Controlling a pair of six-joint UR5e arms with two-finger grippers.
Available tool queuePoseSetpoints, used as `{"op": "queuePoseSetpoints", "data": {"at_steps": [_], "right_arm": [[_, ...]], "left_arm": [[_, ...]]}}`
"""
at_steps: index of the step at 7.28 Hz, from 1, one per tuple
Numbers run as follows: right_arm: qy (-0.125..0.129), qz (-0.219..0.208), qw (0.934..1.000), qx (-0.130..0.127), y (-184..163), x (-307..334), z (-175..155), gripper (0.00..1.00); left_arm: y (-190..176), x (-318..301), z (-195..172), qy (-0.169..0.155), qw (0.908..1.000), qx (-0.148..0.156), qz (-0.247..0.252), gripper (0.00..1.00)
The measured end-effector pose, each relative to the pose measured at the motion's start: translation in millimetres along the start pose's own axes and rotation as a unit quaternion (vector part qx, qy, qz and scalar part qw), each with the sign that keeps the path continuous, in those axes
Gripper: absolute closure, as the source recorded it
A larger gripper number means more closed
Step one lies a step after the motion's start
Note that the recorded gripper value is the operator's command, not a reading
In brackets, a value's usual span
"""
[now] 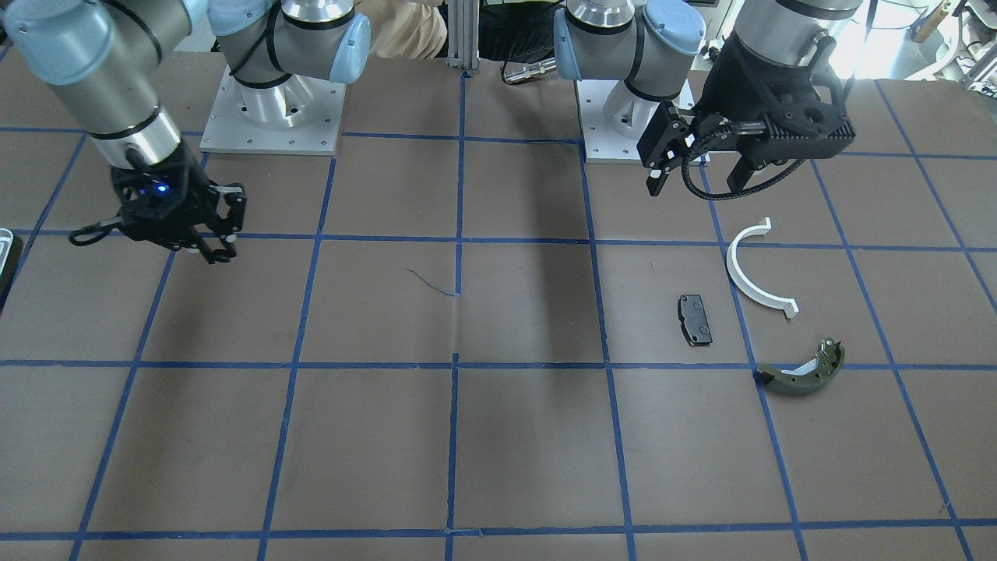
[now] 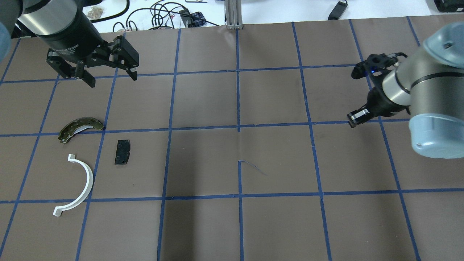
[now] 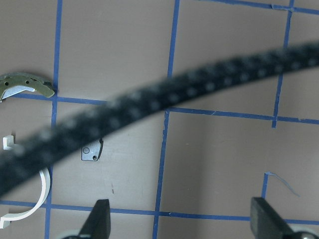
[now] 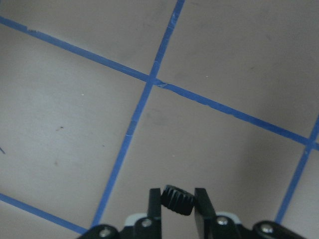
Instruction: Place bearing gear from tray to pile
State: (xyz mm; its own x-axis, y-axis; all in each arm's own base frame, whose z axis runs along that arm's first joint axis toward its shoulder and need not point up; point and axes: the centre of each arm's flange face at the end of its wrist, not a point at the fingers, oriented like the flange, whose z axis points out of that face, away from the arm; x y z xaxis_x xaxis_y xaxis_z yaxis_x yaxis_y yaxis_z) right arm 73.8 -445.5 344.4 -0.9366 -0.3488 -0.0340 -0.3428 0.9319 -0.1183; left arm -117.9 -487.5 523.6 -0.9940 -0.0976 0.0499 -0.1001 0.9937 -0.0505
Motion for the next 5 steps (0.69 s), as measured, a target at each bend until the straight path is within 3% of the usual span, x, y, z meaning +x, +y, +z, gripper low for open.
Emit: {"op": "queuePoseSetpoints", "data": {"at_steps": [2, 5], "right_arm": [[-0.013, 0.03, 0.9994, -0.014, -17.9, -95.9, 21.0, 0.82], [-0.033, 0.083, 0.9959, -0.014, -41.5, -193.0, 72.6, 0.79]], "left_arm": [[-0.8, -0.3, 2.7, -0.001, 1.0, -0.003, 0.002, 0.0], [3.2, -1.6, 10.9, -0.005, 1.0, -0.006, 0.005, 0.0]]}}
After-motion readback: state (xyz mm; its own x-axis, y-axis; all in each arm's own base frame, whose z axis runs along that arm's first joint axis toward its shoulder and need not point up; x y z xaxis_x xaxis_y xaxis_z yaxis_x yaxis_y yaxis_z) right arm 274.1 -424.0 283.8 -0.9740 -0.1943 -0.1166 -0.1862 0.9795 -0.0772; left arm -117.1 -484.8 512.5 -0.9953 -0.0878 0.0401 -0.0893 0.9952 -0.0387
